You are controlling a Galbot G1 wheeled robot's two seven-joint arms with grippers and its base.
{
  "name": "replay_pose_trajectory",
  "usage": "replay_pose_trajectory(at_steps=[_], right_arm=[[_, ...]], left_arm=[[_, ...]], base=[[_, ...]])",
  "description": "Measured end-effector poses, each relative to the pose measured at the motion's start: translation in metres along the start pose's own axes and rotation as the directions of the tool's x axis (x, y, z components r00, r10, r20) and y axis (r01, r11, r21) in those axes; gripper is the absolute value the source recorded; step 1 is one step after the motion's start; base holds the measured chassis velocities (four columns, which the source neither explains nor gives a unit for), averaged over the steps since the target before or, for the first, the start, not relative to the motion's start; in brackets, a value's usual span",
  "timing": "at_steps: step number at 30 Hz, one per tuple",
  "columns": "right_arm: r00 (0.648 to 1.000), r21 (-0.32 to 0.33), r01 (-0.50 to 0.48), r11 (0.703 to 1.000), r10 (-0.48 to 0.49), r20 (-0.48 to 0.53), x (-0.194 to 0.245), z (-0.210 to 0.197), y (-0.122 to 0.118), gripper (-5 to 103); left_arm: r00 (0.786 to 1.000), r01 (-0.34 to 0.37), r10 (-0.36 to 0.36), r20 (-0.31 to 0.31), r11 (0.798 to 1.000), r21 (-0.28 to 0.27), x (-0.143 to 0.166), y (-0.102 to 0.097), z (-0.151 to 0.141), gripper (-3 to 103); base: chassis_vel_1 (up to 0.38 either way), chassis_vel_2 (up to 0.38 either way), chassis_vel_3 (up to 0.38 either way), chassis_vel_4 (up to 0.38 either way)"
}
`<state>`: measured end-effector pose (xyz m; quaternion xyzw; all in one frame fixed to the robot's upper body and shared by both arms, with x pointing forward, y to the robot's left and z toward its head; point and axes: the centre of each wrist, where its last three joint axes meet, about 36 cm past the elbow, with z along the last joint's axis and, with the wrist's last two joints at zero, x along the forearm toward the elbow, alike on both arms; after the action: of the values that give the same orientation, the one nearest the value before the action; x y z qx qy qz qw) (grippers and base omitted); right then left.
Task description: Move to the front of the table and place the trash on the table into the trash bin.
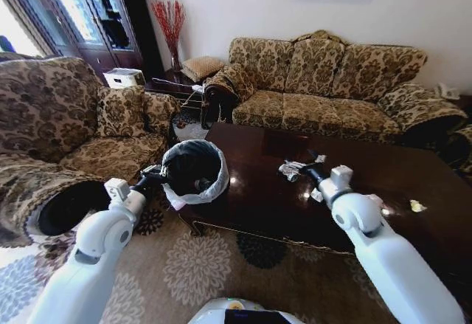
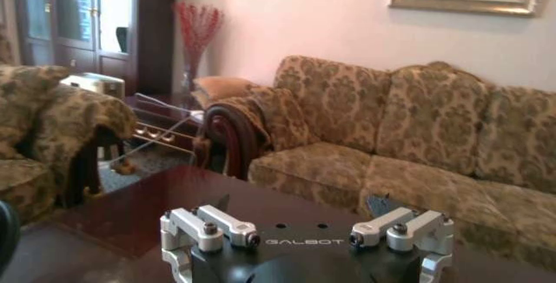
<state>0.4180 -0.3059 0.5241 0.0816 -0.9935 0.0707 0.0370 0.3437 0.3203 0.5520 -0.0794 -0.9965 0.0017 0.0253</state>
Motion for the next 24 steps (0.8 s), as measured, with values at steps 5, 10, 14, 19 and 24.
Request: replay_pose_trajectory(at_steps=[5,10,14,19,24], right_arm=[[1.0,-0.012,-0.021,1.0,0.021,-0.007,0.003,0.011,-0.006,100],[1.0,-0.002,0.0,1.0,0.0,0.013,-0.015,0.038,0.007,100],[0.999,-0.001,0.043,0.999,-0.043,0.005,-0.033,0.061,0.024,100],[0.992,-0.025,0.113,0.993,-0.114,-0.051,-0.075,0.097,0.061,100],[0.991,-0.016,0.108,0.994,-0.109,-0.072,-0.132,0.119,0.082,100]], left_arm=[[1.0,-0.003,0.003,0.01,1.0,-0.002,0.003,-0.003,-0.002,3],[1.0,-0.005,0.005,0.009,1.0,0.004,0.005,-0.006,0.0,3],[1.0,-0.007,0.007,0.009,1.0,0.002,0.006,-0.007,0.001,3],[1.0,-0.009,0.009,0.01,1.0,-0.004,0.008,-0.007,0.0,3],[1.0,-0.004,0.004,0.018,1.0,0.001,0.008,-0.008,-0.001,3]], base=[[-0.222,-0.191,0.222,0.184],[-0.251,-0.26,0.229,0.217],[-0.168,-0.146,0.11,0.115],[-0.01,-0.019,0.016,0.006],[0.067,0.076,-0.015,-0.03]])
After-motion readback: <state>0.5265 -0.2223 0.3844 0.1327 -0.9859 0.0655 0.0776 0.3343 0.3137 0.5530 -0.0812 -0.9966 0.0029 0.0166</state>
